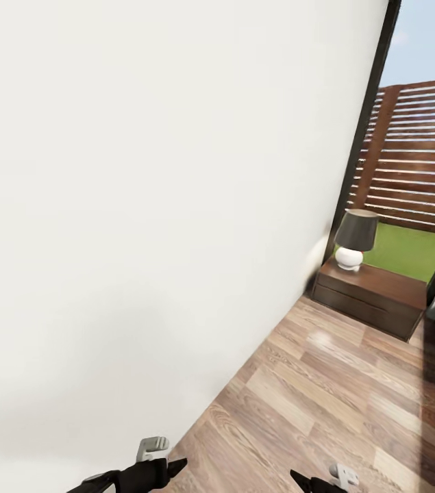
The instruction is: In the bedroom, move the book from the bed onto either nightstand, and place the two sandals side by side next to the bed.
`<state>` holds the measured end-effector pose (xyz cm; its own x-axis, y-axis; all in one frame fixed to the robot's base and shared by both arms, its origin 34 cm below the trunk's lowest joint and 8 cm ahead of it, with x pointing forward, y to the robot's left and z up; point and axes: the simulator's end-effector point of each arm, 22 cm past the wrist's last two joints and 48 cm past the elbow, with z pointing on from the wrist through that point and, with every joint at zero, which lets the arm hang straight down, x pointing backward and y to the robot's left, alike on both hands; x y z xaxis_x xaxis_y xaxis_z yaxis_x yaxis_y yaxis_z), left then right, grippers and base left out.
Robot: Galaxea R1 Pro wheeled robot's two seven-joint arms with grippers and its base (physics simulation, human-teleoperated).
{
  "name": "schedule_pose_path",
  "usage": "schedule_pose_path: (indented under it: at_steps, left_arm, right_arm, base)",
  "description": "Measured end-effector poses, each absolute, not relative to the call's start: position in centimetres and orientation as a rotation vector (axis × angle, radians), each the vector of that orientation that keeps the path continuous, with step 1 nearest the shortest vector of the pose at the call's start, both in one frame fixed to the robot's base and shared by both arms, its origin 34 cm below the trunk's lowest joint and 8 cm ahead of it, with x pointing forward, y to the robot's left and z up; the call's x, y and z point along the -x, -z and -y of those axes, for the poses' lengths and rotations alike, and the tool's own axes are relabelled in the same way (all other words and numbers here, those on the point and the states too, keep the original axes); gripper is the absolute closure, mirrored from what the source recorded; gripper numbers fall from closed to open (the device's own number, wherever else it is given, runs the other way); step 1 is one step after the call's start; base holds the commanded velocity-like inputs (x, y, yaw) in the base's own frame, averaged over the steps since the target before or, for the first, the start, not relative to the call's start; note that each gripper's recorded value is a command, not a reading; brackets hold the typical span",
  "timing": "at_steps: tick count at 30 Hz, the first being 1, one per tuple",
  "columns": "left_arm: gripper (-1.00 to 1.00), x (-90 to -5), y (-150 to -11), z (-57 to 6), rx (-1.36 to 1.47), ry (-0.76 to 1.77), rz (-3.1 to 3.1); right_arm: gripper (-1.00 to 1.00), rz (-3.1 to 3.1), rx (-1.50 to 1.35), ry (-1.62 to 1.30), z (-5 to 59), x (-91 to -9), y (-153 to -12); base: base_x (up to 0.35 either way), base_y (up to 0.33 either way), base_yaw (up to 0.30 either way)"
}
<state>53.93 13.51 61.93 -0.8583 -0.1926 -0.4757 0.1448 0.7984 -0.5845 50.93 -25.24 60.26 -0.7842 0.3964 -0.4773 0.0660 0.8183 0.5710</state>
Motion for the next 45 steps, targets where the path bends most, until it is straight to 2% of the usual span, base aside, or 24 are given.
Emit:
schedule_pose_path:
  at_steps: [5, 15, 38, 45]
  left_arm:
    - [-1.0, -53.93, -61.95, -13.51, 0.035, 0.857, -2.458]
    - [-1.0, -53.92, -61.96, -13.51, 0.035, 0.857, -2.458]
    - [-1.0, -53.94, -61.94, -13.51, 0.036, 0.857, -2.458]
    - [-1.0, -53.92, -61.97, -13.51, 0.035, 0.857, -2.457]
  right_arm:
    - [-1.0, -2.397, -0.339, -0.723, 25.26, -50.95, -60.29]
    - [-1.0, -2.396, -0.338, -0.723, 25.25, -50.95, -60.3]
    - [-1.0, -2.398, -0.339, -0.723, 25.24, -50.94, -60.24]
    - [-1.0, -2.398, -0.339, -0.722, 25.25, -50.9, -60.26]
  base:
    - [0.083, 0.0, -0.258]
    - [0.276, 0.0, -0.258]
    - [0.015, 0.0, -0.258]
    - [0.23, 0.0, -0.258]
